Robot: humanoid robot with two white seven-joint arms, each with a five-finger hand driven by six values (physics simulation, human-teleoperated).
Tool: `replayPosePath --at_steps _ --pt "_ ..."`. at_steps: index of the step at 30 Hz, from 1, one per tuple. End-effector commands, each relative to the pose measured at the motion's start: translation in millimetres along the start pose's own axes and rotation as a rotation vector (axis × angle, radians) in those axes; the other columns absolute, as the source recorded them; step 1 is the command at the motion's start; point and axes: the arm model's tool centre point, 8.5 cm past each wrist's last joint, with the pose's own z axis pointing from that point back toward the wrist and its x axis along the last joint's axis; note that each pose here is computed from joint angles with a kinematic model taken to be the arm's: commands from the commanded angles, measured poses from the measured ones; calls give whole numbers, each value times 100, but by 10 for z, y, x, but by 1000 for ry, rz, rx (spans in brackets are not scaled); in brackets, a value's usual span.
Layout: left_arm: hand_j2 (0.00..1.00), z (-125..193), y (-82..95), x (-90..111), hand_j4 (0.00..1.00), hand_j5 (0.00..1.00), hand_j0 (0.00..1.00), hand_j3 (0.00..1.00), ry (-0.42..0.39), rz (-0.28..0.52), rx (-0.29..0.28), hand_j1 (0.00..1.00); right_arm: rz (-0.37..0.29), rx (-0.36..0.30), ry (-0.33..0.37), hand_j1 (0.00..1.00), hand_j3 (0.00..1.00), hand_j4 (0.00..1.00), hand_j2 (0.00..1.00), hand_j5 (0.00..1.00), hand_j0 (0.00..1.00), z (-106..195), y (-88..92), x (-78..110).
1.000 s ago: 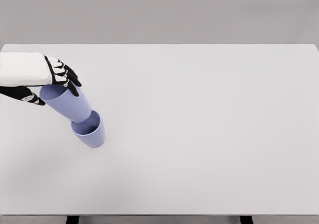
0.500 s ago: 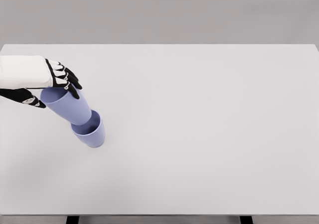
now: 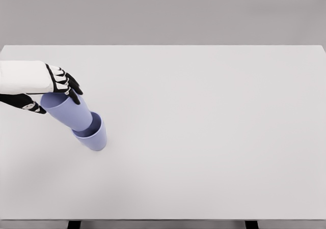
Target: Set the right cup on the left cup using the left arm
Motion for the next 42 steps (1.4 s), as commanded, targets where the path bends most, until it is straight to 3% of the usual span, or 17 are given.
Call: replayPosePath --at_steps 1,42 --pt "71 12 6 -4 71 71 71 71 3 5 4 71 -1 0 0 100 100 100 100 100 100 0 -1 0" --pt "74 196 106 -17 74 74 74 74 39 -1 30 74 -3 -1 1 100 100 100 100 100 100 0 -2 -1"
